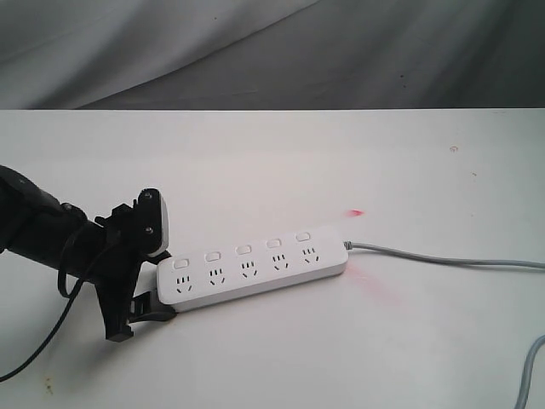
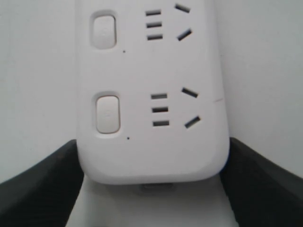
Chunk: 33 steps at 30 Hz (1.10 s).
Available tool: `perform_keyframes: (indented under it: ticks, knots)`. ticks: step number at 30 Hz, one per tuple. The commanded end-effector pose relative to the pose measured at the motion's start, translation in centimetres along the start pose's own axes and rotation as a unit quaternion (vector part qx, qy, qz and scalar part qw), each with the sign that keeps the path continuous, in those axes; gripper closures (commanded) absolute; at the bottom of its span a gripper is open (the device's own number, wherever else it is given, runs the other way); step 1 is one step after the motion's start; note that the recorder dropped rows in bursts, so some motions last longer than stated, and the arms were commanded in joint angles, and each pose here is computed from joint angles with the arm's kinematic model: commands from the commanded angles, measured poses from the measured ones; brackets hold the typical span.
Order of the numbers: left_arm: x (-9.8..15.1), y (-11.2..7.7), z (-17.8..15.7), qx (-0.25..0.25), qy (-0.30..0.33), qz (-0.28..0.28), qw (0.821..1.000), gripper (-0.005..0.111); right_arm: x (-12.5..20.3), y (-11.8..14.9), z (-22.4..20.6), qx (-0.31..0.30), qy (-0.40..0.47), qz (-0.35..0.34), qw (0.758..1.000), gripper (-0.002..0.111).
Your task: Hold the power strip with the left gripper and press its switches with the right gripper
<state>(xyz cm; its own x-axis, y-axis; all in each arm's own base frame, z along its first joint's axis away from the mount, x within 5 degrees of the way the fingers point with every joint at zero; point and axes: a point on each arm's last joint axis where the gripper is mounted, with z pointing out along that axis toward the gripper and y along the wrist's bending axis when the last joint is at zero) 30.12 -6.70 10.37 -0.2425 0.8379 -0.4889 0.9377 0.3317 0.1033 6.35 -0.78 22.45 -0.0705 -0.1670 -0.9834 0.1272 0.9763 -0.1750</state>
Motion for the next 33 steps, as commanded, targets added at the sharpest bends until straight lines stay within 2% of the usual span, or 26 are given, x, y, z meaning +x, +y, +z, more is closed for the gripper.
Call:
perform_keyframes:
  ticks: [1,8,33]
  knots:
    - [0.05,0.02,0.13,-0.004,0.008,0.014,1.0,0.05,1.62,-0.14,0.24,0.027,-0.021,0.043,0.998,0.108]
    - [0.05,0.02,0.13,-0.004,0.008,0.014,1.0,0.05,2.38,0.16,0.25,0.012,0.022,0.045,0.999,0.108]
    - [0.05,0.02,0.13,-0.004,0.008,0.014,1.0,0.05,2.44,0.18,0.25,0.011,0.025,0.045,0.999,0.108]
